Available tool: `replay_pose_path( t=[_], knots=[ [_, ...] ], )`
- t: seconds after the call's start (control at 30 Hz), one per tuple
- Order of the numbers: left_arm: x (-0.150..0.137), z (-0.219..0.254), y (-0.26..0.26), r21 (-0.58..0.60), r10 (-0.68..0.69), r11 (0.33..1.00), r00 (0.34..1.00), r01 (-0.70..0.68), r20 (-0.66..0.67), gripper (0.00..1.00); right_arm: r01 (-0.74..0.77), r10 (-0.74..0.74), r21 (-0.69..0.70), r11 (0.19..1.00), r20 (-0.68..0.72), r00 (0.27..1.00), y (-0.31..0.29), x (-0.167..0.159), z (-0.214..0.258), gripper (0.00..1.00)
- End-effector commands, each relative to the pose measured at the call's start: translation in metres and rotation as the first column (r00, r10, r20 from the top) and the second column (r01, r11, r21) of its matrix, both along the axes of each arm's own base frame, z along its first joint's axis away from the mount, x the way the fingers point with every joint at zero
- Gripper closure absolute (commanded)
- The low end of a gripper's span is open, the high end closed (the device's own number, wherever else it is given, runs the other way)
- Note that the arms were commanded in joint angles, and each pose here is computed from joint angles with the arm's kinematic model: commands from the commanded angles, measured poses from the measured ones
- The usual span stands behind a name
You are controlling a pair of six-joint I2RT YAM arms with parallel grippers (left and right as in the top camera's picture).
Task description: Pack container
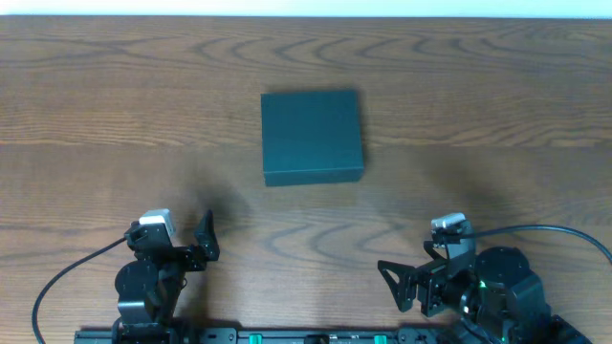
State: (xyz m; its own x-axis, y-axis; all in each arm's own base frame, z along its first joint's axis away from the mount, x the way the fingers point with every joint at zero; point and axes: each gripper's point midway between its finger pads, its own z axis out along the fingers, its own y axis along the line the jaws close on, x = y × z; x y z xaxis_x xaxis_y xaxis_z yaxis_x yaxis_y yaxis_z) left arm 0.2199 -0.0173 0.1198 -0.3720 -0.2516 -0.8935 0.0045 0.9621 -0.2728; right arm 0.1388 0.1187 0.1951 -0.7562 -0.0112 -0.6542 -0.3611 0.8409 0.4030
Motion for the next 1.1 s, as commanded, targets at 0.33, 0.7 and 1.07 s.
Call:
replay_pose_path(
  t=[0.33,0.7,1.07],
  knots=[
    [0.000,-0.008,0.005,-0.001,0.032,0.999,0.999,-0.032,-0.014,0.05,0.012,-0.012,-0.003,1.000,0.000,1.000,-0.002,0.001,0.000,0.01],
    [0.000,-0.008,0.005,-0.001,0.032,0.999,0.999,-0.032,-0.014,0.05,0.012,-0.012,-0.003,1.000,0.000,1.000,-0.002,0.001,0.000,0.01],
    [0.000,-0.008,0.005,-0.001,0.032,0.999,0.999,-0.032,-0.014,0.05,0.117,-0.072,-0.209,0.971,0.209,0.975,-0.035,0.029,-0.042,0.01]
  ],
)
